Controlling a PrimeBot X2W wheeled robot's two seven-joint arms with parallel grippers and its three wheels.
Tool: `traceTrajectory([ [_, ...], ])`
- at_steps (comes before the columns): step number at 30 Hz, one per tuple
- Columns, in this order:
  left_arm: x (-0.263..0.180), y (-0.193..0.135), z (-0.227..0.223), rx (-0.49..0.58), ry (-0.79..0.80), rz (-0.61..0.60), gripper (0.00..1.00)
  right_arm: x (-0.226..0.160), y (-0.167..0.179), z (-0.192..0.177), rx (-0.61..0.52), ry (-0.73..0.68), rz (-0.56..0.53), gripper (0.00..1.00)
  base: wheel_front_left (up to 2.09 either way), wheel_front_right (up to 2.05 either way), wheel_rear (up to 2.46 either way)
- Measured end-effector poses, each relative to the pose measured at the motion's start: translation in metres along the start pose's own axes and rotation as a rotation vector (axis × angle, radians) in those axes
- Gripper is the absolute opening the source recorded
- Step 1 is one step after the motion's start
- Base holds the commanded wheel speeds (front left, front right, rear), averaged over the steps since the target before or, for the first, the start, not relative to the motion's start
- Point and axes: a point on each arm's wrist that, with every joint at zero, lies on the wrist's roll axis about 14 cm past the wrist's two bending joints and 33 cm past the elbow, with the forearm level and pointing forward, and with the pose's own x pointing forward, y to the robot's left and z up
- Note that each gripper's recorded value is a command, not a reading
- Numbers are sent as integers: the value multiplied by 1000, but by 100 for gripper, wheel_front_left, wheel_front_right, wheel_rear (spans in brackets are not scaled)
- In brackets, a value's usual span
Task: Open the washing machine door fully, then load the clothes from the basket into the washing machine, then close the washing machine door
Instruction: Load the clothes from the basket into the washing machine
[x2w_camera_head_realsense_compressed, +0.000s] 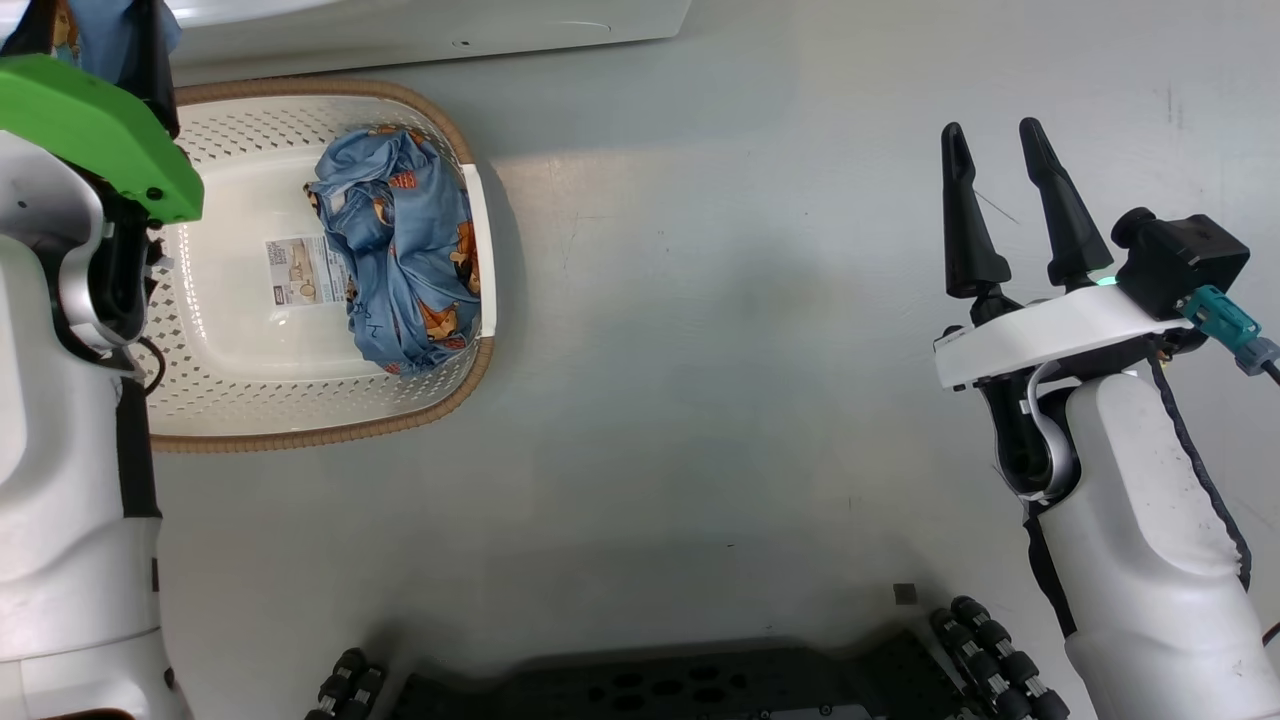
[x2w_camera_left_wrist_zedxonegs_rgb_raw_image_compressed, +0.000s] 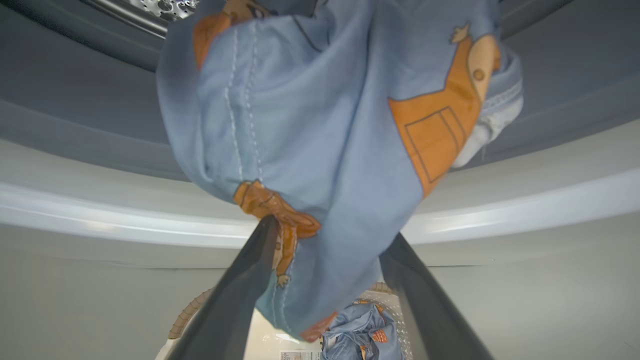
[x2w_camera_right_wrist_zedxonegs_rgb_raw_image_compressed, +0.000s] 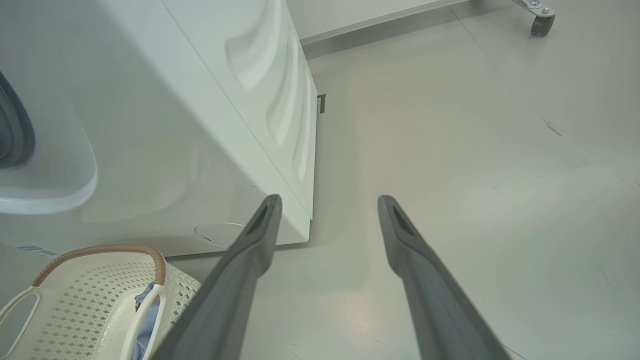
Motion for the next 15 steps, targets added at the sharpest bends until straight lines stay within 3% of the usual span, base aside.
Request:
traceTrajectory([
  [8,6,-6,7,-19,-5,-13,100,1,-1,0,-1,0,-1,100,0,0,0],
  [9,7,-7,10,-19,-12,-15,84,2,-1,0,-1,-1,-1,100,0,0,0],
  [10,8,-7,12,-16,-17,-17,75,2,-1,1,0,-3,-1,100,0,0,0],
  [11,9,-8,15,-16,-22,-19,75,3,-1,1,2,-4,-2,100,0,0,0],
  [12,10,-9,16,-15,-25,-22,20,3,-1,2,6,-5,-3,100,0,0,0],
  [13,10,-10,17,-15,-27,-23,7,2,-2,1,6,-4,-4,100,0,0,0],
  [14,10,-10,18,-15,-28,-24,7,2,-2,1,7,-3,-5,100,0,0,0],
  [15,11,-11,18,-15,-29,-25,0,2,-2,1,6,-2,-6,100,0,0,0],
])
